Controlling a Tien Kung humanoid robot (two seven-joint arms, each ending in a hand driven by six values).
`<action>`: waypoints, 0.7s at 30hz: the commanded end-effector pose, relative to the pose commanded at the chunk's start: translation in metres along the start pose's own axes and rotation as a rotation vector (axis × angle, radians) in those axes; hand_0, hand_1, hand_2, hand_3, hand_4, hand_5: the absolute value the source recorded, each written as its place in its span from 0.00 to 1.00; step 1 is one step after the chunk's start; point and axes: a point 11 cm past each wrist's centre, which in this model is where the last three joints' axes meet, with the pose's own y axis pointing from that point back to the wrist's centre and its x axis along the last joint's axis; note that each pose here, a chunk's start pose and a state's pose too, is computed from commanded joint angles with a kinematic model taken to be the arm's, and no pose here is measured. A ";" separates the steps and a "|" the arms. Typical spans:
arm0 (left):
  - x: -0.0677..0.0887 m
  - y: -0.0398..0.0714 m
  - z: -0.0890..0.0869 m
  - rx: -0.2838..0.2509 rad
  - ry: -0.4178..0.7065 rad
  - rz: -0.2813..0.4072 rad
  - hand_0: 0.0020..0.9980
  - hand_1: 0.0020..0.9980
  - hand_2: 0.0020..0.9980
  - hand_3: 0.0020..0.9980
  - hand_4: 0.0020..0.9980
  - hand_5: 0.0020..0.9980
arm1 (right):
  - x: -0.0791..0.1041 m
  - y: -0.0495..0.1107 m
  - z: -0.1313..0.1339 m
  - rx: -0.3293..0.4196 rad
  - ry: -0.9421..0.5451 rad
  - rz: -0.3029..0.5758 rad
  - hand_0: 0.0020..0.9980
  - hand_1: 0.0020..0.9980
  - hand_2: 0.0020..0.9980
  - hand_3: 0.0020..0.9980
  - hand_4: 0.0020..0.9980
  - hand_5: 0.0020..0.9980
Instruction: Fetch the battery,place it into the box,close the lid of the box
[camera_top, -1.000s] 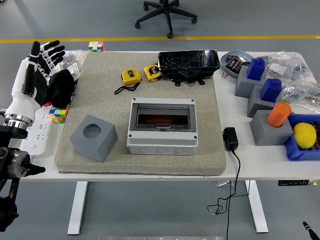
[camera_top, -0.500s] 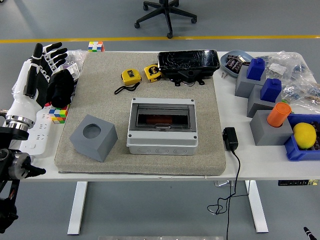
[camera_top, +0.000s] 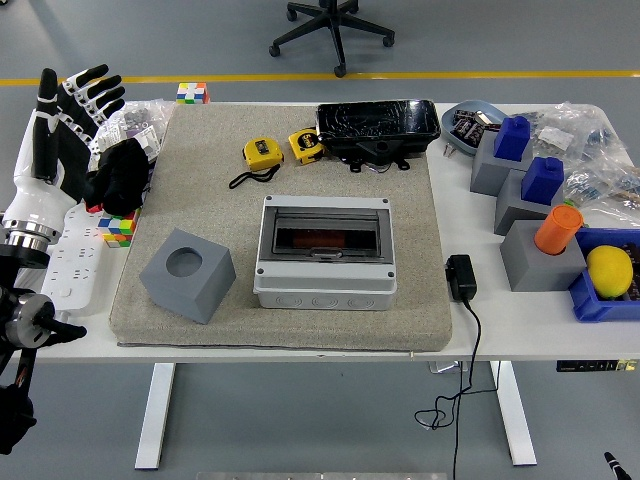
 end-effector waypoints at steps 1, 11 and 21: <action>0.000 0.000 -0.001 0.004 -0.003 -0.001 0.85 0.85 0.80 0.78 1.00 1.00 | 0.000 0.000 0.000 -0.001 0.000 -0.001 0.84 0.81 0.79 0.83 1.00 1.00; -0.002 0.005 -0.007 0.022 0.006 -0.004 0.81 0.83 0.78 0.77 1.00 1.00 | -0.001 0.000 0.005 -0.006 0.006 -0.002 0.84 0.81 0.79 0.83 1.00 1.00; -0.002 0.005 -0.007 0.015 0.002 -0.003 0.84 0.83 0.78 0.80 1.00 1.00 | 0.001 0.000 0.007 -0.011 0.005 0.002 0.84 0.81 0.79 0.83 1.00 1.00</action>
